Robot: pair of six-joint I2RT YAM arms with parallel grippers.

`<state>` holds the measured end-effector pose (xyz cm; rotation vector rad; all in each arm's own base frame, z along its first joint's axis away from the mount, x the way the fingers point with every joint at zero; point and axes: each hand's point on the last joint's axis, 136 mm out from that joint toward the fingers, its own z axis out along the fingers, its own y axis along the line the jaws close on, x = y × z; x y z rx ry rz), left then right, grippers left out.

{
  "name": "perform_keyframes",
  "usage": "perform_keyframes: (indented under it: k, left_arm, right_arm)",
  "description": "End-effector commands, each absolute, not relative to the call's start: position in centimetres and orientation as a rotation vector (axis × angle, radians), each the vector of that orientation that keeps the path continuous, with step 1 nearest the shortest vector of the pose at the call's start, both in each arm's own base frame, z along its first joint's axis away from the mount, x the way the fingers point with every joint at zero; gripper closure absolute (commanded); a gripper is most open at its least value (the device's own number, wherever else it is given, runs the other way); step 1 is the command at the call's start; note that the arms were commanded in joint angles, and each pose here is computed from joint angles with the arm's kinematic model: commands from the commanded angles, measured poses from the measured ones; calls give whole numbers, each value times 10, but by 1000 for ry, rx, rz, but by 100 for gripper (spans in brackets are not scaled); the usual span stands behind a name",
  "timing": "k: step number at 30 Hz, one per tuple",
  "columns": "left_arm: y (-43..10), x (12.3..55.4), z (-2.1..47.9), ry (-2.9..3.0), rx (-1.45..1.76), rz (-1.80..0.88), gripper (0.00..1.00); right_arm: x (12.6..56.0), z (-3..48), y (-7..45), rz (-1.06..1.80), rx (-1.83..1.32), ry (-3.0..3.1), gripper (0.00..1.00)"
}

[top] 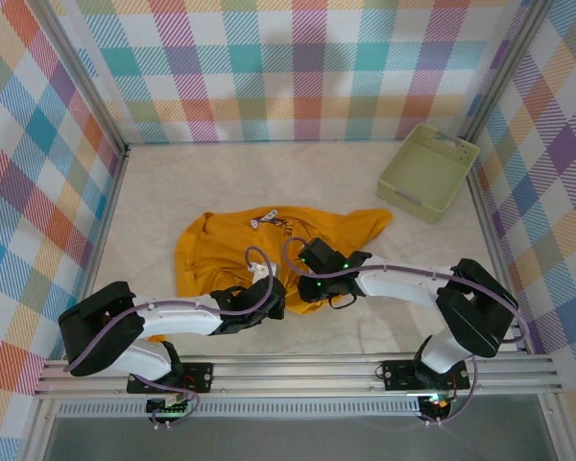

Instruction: Fold the inside-out t-shirt

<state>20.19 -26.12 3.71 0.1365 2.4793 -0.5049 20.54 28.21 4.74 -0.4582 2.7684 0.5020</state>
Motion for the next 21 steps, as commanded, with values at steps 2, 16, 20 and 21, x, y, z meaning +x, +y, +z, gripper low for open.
perform_keyframes:
  k: [2,16,20,21]
  left_arm:
    - [-264,199,36,2473,160,-509,93]
    - [-265,197,35,2473,165,-520,93]
    - [-264,197,34,2475,162,-514,92]
    - [-263,197,33,2476,163,-512,92]
  right_arm:
    - [219,44,286,486,-398,2770,72]
    - [234,34,298,535,-373,2777,67]
    - [233,32,302,557,-387,2776,68]
    - [233,34,303,566,-390,2774,69]
